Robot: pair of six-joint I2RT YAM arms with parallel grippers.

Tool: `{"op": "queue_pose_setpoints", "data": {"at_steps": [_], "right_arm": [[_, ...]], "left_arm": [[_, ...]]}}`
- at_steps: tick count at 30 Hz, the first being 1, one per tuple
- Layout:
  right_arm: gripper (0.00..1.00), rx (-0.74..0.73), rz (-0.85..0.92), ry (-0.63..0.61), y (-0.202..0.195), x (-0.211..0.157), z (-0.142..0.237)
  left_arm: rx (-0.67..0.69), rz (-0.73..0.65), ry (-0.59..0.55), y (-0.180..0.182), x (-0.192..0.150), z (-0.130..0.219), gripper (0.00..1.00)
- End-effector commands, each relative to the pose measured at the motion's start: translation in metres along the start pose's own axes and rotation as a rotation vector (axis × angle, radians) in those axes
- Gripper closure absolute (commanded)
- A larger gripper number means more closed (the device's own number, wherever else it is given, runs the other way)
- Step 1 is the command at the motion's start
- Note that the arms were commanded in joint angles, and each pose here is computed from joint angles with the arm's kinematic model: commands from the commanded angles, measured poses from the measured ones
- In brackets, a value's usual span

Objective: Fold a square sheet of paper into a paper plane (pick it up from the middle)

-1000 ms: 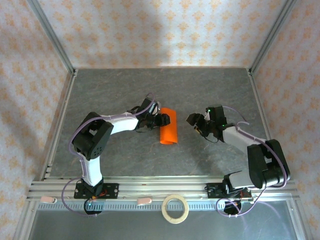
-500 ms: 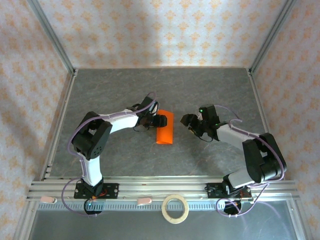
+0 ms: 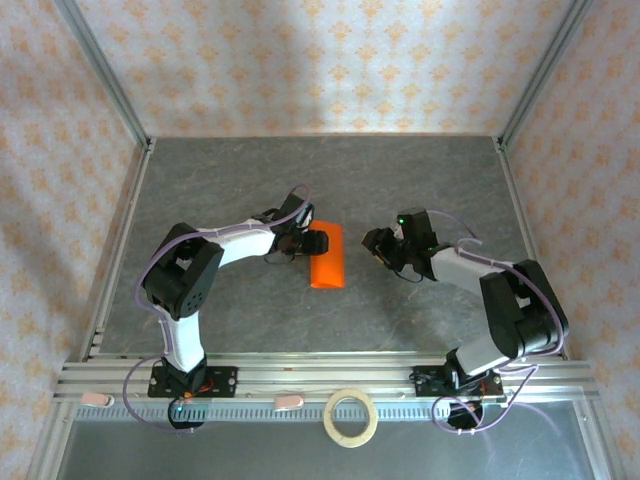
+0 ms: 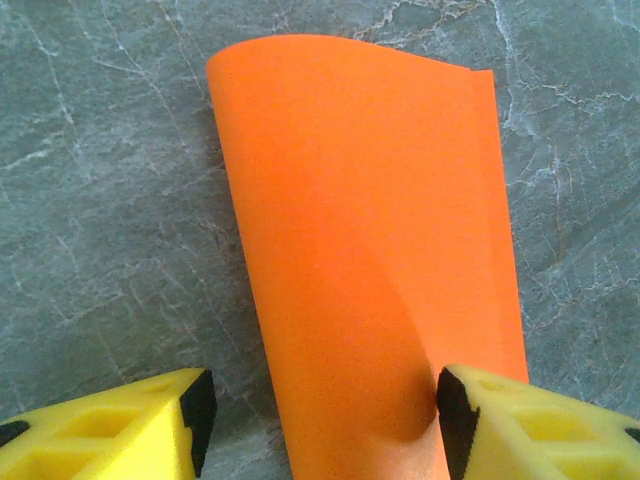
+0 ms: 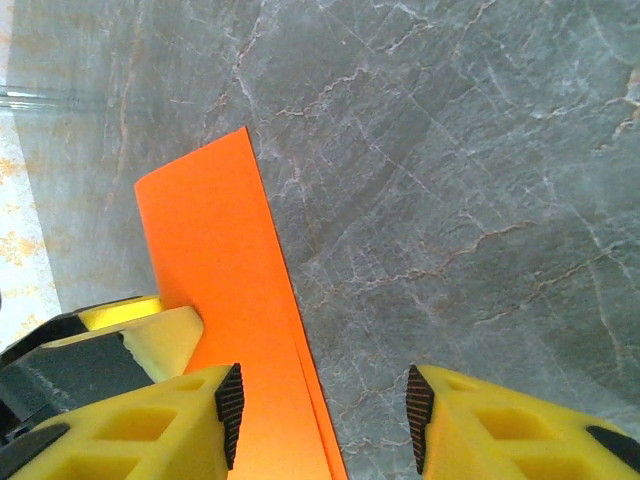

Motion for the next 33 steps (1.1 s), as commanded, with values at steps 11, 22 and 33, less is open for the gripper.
{"op": "queue_pose_setpoints", "data": {"at_steps": [11, 22, 33], "right_arm": [[0.52, 0.022, 0.008, -0.002, 0.006, 0.003, -0.003], [0.52, 0.018, 0.015, -0.002, 0.009, 0.004, -0.002], [0.51, 0.005, 0.013, -0.001, 0.006, 0.003, -0.001]], "left_arm": [[0.107, -0.041, 0.022, 0.021, -0.006, -0.019, 0.32], [0.199, -0.099, 0.015, 0.033, -0.008, -0.023, 0.3], [0.316, -0.096, 0.022, 0.048, -0.015, -0.033, 0.28]]}}
Point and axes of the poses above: each hand's point on the last joint's axis, 136 mm out from that joint toward the fingers, its own z axis back along the fingers, its own y axis along the line the jaws close on, x = y × z, the point moved 7 cm from there along z, back along the fingers, and after that the axes turned 4 degrees about z, right-handed, at the moved point
